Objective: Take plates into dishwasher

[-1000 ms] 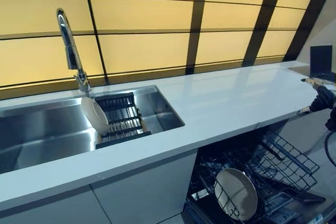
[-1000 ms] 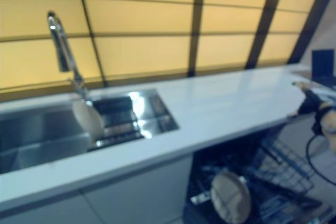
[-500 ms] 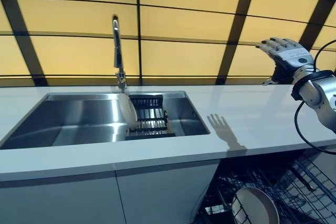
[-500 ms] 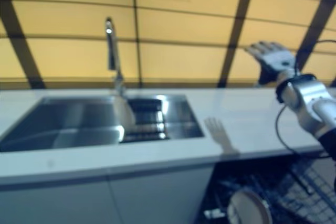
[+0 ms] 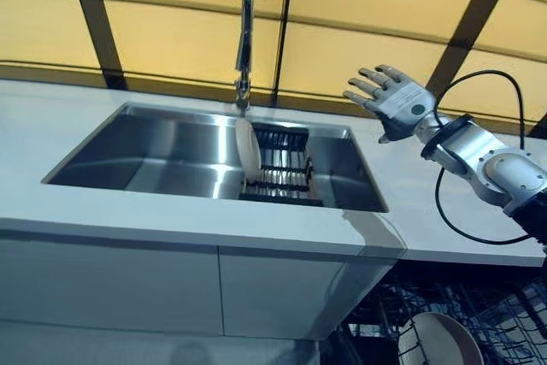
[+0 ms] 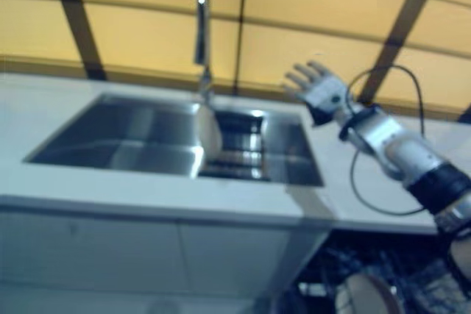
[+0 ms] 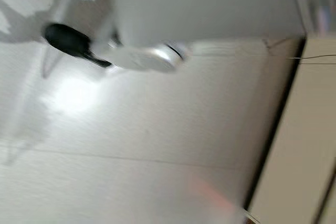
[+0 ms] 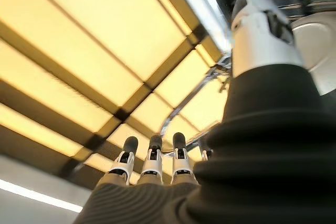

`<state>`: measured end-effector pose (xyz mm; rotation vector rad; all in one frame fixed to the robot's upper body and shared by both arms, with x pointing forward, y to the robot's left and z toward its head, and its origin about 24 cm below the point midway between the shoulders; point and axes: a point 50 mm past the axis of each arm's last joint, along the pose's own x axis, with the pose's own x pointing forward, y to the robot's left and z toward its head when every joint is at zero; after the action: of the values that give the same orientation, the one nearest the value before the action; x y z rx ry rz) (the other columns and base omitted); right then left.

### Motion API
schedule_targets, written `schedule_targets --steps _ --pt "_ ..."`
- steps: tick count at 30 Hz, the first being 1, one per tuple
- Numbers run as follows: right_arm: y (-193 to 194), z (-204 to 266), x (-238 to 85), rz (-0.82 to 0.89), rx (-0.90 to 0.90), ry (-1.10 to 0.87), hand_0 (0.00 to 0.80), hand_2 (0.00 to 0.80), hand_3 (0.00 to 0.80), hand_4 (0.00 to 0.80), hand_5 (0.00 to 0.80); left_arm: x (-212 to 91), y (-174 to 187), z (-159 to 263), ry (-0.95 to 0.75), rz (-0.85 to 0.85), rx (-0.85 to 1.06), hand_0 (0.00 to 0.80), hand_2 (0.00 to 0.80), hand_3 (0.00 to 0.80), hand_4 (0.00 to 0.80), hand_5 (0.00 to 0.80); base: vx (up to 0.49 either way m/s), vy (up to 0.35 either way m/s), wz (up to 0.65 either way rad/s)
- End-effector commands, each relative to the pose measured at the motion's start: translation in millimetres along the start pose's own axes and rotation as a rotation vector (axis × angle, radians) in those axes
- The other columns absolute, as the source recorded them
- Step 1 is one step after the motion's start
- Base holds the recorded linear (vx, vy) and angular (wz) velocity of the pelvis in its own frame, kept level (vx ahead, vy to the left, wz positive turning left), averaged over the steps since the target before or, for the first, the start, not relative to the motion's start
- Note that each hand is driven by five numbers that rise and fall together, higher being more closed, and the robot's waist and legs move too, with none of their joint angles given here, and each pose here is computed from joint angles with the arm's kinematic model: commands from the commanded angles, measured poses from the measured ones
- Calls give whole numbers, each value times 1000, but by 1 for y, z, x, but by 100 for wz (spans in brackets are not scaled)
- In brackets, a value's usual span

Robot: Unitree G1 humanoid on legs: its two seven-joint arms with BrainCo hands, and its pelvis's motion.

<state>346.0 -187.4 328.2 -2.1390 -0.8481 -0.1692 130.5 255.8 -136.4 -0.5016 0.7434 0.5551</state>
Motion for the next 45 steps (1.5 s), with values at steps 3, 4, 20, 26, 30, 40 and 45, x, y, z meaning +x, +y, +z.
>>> schedule_targets --steps 3,4,20,26,30,40,45 --pt "-44 -28 18 -120 -163 81 0 0 0 0 0 8 -16 28 -86 -55 -34 0 0 0 0 0 -68 17 13" --pt "-44 -29 19 -120 -168 84 0 0 0 0 0 8 -17 28 -90 -56 -44 0 0 0 0 0 -36 3 14" --pt "-68 -39 32 -203 -191 154 0 0 0 0 0 10 -28 35 -90 -104 -33 0 0 0 0 0 -18 -1 4" --pt "-80 -38 37 -238 -195 158 0 0 0 0 0 9 -28 34 -92 -101 -37 0 0 0 0 0 2 -2 1" --pt "-86 -38 39 -249 -185 161 0 0 0 0 0 9 -25 33 -90 -91 -34 0 0 0 0 0 20 -8 7" --pt "-96 -41 45 -253 -145 130 0 0 0 0 0 8 -17 36 -85 -72 -22 0 0 0 0 0 31 -8 4" --pt "-103 -35 53 -245 -139 82 0 0 0 0 0 7 -12 37 -88 -66 -17 0 0 0 0 0 3 0 1"
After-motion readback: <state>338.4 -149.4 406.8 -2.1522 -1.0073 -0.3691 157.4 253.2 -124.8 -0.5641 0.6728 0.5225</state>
